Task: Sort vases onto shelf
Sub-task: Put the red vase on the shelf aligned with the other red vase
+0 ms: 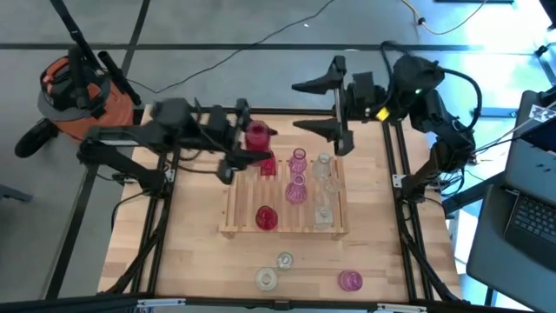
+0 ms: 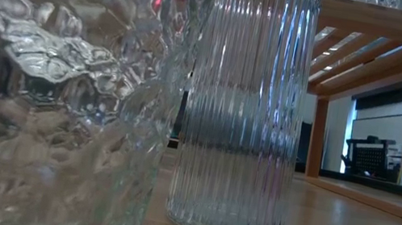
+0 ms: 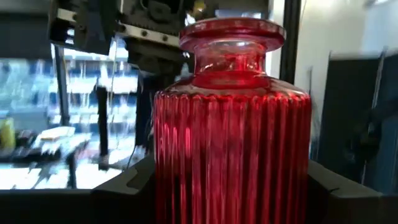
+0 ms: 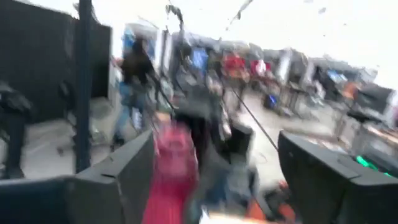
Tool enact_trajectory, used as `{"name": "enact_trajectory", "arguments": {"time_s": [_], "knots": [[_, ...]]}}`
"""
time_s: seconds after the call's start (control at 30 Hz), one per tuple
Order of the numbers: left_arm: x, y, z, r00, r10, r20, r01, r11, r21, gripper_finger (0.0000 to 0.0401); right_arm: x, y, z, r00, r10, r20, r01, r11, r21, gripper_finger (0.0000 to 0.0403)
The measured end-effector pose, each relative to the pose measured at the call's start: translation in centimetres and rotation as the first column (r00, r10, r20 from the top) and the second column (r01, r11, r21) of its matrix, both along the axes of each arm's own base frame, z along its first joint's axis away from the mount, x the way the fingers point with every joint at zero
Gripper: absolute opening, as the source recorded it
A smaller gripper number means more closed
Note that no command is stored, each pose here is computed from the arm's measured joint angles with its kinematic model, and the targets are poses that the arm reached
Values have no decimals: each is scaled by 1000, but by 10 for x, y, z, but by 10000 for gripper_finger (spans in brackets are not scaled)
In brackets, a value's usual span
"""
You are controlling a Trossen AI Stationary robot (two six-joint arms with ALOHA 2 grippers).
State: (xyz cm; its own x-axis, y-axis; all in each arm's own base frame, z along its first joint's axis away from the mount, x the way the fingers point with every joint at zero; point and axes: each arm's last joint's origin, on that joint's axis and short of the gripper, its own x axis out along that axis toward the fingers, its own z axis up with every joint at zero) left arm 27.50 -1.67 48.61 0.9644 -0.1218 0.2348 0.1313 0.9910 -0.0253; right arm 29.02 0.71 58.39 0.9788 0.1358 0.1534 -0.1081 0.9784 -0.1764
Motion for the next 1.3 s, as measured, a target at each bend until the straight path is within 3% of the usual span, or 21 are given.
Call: {"name": "enact_trajectory", "arguments": {"time_s": [0.17, 0.53, 0.97, 1.13, 1.3], "knots": [[7, 3, -20, 994, 4, 112, 2, 999, -54, 218, 14, 3, -6, 998, 65, -14, -64, 997, 39, 315], [10, 4, -25, 996, 25, 84, -25, 1000, -5, 218, 46, 3, -28, 990, 101, -102, -83, 982, 169, 316], [11, 5, -30, 998, 48, 30, -49, 999, 18, 218, 76, 5, -47, 976, 170, -135, -139, 968, 209, 314], [11, 4, -30, 998, 45, 31, -46, 999, 18, 218, 78, 5, -49, 974, 174, -146, -140, 966, 217, 274], [11, 2, -30, 999, 44, 31, -44, 999, 22, 218, 79, 5, -50, 974, 168, -149, -137, 970, 200, 176]]}}
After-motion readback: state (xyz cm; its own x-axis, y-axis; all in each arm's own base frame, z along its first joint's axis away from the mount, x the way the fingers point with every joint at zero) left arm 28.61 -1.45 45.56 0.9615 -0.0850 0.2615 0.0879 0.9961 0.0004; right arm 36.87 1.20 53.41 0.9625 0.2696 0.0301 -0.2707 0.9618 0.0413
